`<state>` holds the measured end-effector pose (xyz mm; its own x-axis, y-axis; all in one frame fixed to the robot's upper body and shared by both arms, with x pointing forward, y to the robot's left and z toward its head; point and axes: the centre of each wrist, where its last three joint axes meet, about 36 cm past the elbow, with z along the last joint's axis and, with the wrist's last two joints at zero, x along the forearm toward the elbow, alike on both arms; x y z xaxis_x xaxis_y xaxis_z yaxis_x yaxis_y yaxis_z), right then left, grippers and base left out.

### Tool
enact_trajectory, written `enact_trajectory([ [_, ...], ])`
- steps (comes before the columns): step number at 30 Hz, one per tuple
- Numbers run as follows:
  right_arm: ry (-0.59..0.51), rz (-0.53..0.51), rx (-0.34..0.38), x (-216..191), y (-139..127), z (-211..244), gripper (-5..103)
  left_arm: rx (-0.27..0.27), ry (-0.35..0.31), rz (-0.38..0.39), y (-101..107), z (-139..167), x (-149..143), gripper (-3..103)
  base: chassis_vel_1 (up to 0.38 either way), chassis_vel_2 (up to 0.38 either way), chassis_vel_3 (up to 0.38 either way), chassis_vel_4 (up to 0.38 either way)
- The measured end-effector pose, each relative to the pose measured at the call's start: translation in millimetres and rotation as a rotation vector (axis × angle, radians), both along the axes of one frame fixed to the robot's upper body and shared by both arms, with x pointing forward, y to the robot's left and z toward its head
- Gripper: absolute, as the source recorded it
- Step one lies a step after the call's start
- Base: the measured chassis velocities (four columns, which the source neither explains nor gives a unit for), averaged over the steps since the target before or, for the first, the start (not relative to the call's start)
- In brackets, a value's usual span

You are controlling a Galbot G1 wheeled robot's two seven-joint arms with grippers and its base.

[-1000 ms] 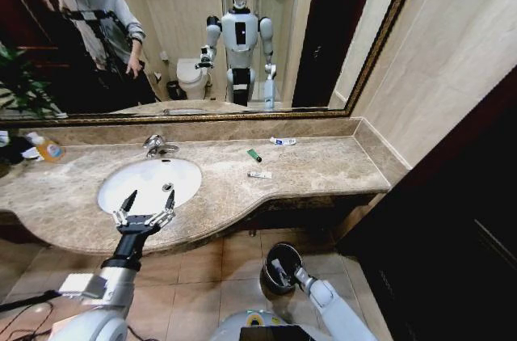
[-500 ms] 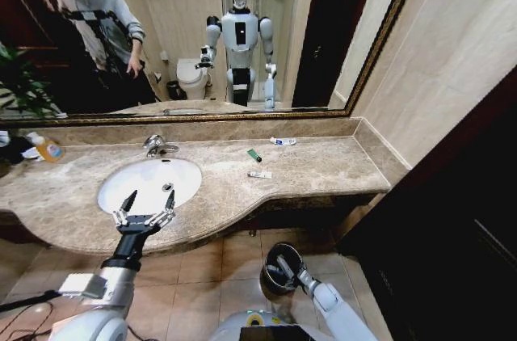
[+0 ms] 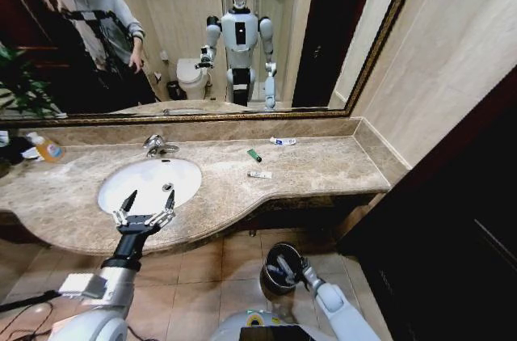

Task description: Pick up the trash from the sink and place it in the trash bin.

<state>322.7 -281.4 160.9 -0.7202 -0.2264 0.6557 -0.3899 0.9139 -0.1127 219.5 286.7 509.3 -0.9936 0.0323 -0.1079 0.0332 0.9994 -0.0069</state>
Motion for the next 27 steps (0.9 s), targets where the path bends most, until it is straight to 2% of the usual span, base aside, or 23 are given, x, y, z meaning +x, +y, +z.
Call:
enact_trajectory([
  [1,0.000,0.000,0.000,0.0,0.0,0.0,100,0.000,0.000,0.000,0.0,0.0,0.0,100,0.000,0.000,0.000,0.000],
  [4,-0.101,-0.169,0.064,-7.6,-25.5,46.8,100,0.000,0.000,0.000,0.0,0.0,0.0,100,0.000,0.000,0.000,0.000],
  [5,-0.122,-0.195,0.075,-10.6,-28.5,57.9,100,0.000,0.000,0.000,0.0,0.0,0.0,100,0.000,0.000,0.000,0.000],
  [6,-0.122,-0.195,0.075,-10.6,-28.5,57.9,100,0.000,0.000,0.000,0.0,0.0,0.0,100,0.000,0.000,0.000,0.000],
  [9,-0.209,-0.280,0.104,-34.3,-31.1,104.5,100,0.000,0.000,0.000,0.0,0.0,0.0,100,0.000,0.000,0.000,0.000],
  [10,-0.209,-0.280,0.104,-34.3,-31.1,104.5,100,0.000,0.000,0.000,0.0,0.0,0.0,100,0.000,0.000,0.000,0.000],
  [13,-0.282,-0.341,0.127,-76.5,-21.6,148.3,100,0.000,0.000,0.000,0.0,0.0,0.0,100,0.000,0.000,0.000,0.000],
  [15,-0.293,-0.351,0.132,-84.6,-19.5,155.5,100,0.000,0.000,0.000,0.0,0.0,0.0,100,0.000,0.000,0.000,0.000],
  [16,-0.350,-0.371,0.148,-104.3,-12.7,178.0,100,0.000,0.000,0.000,0.0,0.0,0.0,100,0.000,0.000,0.000,0.000],
  [17,-0.350,-0.371,0.148,-104.3,-12.7,178.0,100,0.000,0.000,0.000,0.0,0.0,0.0,100,0.000,0.000,0.000,0.000],
  [20,-0.468,-0.373,0.181,-121.0,-0.7,208.6,100,0.000,0.000,0.000,0.0,0.0,0.0,100,0.000,0.000,0.000,0.000],
  [27,-0.580,-0.323,0.244,-102.7,2.5,239.1,100,0.000,0.000,0.000,0.0,0.0,0.0,100,0.000,0.000,0.000,0.000],
])
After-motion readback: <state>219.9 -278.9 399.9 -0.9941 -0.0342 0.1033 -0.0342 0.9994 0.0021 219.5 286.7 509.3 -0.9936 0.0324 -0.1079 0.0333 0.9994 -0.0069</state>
